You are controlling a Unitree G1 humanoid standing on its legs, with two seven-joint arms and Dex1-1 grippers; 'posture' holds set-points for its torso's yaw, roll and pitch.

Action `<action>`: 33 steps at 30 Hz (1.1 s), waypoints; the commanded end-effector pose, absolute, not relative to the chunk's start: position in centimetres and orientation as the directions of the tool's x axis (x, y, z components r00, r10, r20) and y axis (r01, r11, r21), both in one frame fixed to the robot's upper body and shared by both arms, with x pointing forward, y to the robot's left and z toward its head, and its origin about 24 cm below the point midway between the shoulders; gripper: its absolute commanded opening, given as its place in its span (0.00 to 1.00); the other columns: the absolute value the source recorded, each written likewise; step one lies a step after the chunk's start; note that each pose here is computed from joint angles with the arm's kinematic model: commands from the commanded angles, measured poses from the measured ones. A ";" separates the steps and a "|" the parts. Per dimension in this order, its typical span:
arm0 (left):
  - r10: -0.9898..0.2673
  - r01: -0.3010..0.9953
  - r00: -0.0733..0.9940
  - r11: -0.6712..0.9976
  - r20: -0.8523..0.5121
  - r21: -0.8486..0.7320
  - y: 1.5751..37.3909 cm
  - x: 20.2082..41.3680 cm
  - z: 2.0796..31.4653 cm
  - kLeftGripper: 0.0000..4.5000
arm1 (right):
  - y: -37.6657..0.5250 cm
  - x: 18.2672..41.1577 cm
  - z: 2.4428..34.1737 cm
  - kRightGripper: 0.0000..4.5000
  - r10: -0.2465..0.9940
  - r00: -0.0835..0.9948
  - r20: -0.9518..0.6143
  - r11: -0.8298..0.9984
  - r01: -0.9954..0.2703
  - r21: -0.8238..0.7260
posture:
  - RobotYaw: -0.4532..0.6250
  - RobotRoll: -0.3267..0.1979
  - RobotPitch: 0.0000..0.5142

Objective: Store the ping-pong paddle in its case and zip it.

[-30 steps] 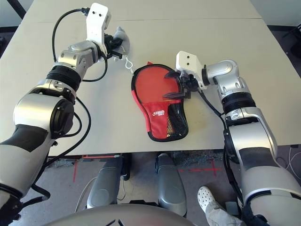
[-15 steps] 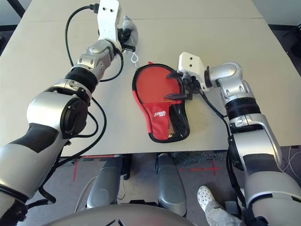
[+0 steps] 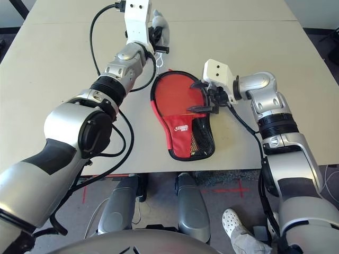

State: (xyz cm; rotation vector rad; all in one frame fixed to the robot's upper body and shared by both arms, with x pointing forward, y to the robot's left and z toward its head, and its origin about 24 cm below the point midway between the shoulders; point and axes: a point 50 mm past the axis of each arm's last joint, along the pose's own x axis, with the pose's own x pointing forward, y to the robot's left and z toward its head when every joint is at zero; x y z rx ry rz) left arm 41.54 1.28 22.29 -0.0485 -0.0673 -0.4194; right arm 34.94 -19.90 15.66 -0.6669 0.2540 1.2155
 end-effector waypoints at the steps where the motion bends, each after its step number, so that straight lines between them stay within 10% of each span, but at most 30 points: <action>1: -0.511 0.510 0.853 0.859 0.106 0.035 -0.9 40.8 23.6 0.02 | -21.0 33.6 10.9 1.00 0.706 0.265 -0.657 0.196 -0.964 -0.178 | 0.25 0.62 0.56; 9: -0.680 0.678 0.733 0.730 -0.002 0.085 -3.8 39.2 20.7 0.02 | -21.0 33.6 10.8 1.00 0.708 0.277 -0.649 0.209 -0.961 -0.182 | 0.25 0.62 0.56; 21: -0.731 0.725 0.682 0.679 0.016 0.116 -3.1 39.5 22.2 0.99 | -20.6 33.9 10.6 1.00 0.711 0.286 -0.642 0.219 -0.958 -0.185 | 0.28 0.62 0.56; 33: -0.747 0.721 0.665 0.636 -0.015 0.276 2.0 41.0 25.4 0.99 | -20.5 34.2 10.5 1.00 0.713 0.297 -0.635 0.227 -0.955 -0.191 | 0.30 0.62 0.54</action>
